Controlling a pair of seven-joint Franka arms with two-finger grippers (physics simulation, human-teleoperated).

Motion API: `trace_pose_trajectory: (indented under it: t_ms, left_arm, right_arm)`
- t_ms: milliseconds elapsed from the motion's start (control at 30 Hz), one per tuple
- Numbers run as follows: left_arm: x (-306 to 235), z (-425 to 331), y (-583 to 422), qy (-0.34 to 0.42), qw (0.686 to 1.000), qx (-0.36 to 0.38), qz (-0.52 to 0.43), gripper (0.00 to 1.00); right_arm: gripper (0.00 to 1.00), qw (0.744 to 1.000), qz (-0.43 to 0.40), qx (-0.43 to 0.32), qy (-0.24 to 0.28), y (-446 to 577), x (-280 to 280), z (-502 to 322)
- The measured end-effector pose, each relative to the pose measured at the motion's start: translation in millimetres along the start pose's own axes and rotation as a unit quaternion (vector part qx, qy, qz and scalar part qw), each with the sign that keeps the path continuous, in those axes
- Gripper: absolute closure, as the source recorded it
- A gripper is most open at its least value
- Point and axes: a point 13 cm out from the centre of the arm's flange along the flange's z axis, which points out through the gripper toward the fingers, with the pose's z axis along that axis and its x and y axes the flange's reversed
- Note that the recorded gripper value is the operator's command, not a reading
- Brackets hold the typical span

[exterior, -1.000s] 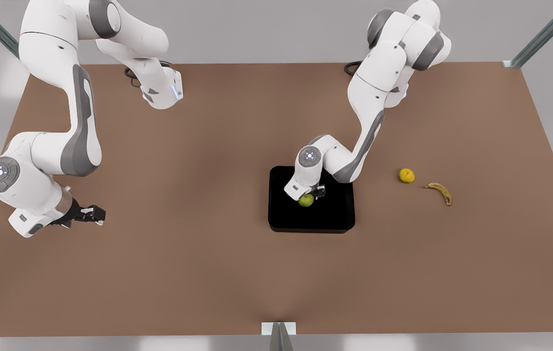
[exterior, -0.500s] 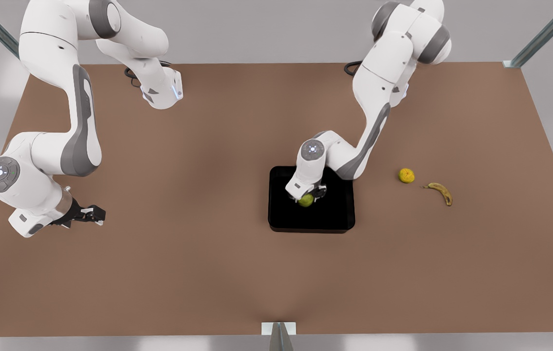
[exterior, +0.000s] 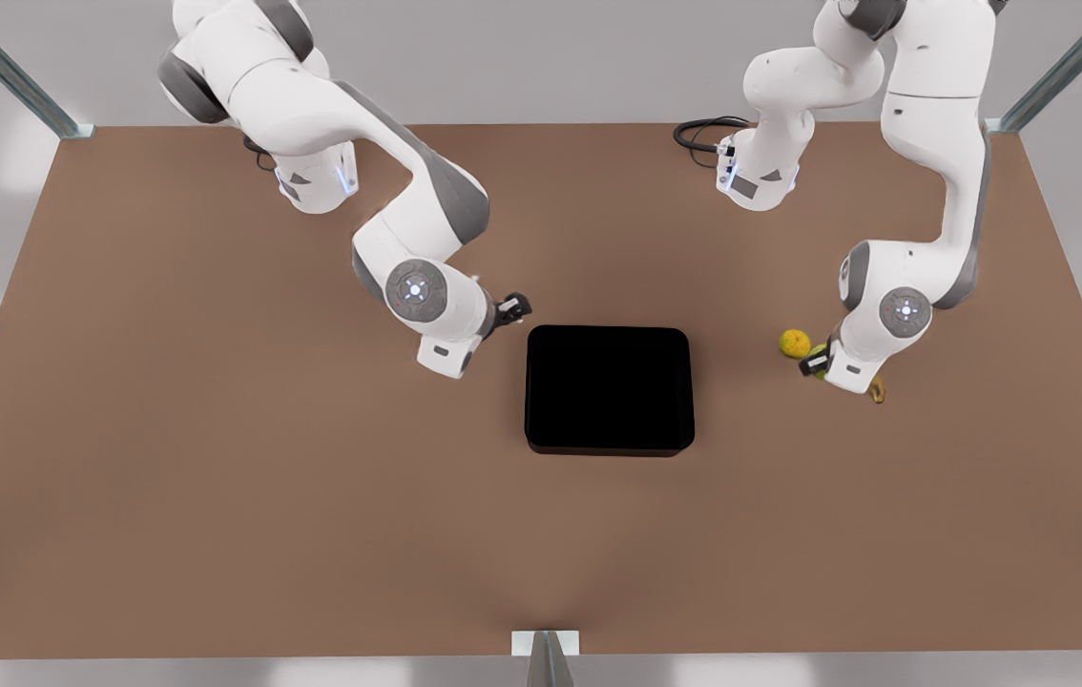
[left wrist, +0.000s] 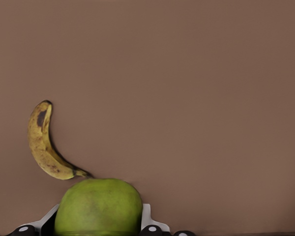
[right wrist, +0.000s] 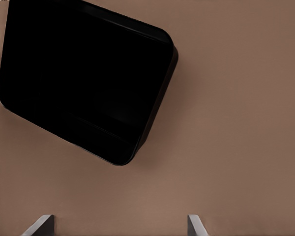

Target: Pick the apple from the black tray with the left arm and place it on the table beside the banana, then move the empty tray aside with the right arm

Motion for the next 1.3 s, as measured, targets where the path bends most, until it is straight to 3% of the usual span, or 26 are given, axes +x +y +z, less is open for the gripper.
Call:
trace_pose_trajectory:
  t_ms: [67, 100, 267, 433, 533, 767, 833, 933, 1100, 1300]
  left_arm:
    - [-2.2, 14.8, -5.5, -0.006, 0.999, 0.006, 0.032, 0.16]
    - [-4.6, 20.1, -7.4, -0.01, 0.999, 0.01, 0.046, 0.0]
    - [-27.8, 0.8, -9.6, -0.056, 0.993, 0.023, 0.098, 0.0]
    - [-103.6, -215.4, -25.7, -0.171, 0.977, 0.046, 0.115, 0.0]
    - [-115.9, -285.8, -65.5, -0.185, 0.969, 0.06, 0.15, 0.0]
    - [-129.2, -283.3, -32.3, -0.139, 0.976, 0.057, 0.157, 0.0]
    - [-127.9, -278.8, -29.1, -0.129, 0.976, 0.056, 0.165, 0.0]
    - [-124.8, -273.0, -25.7, -0.118, 0.976, 0.052, 0.177, 0.0]
    - [-122.6, -268.7, -19.1, -0.109, 0.974, 0.047, 0.192, 0.0]
    - [-121.9, -266.8, -14.5, -0.105, 0.972, 0.044, 0.205, 0.0]
  right_arm:
    - [0.0, 0.999, 0.045, -0.016, -0.016, 16.2, -34.4, 21.2]
    - [0.0, 0.997, 0.07, -0.021, -0.024, 17.8, -45.7, 25.6]
    - [0.0, 0.983, 0.182, -0.021, -0.029, 3.3, -73.1, 64.8]
    - [0.0, 0.968, 0.249, 0.001, -0.019, -10.5, -79.1, 120.6]
    - [0.0, 0.963, 0.269, 0.019, -0.006, -11.5, -66.6, 154.2]
    - [0.0, 0.952, 0.303, 0.046, -0.002, -38.0, -58.4, 217.5]
    - [0.1, 0.949, 0.312, 0.042, -0.008, -44.8, -64.2, 225.4]
    - [0.47, 0.947, 0.32, 0.034, -0.019, -48.3, -72.5, 225.0]
    - [0.9, 0.944, 0.327, 0.02, -0.032, -44.9, -81.5, 217.8]
    - [0.92, 0.944, 0.327, 0.011, -0.044, -38.3, -86.3, 205.1]
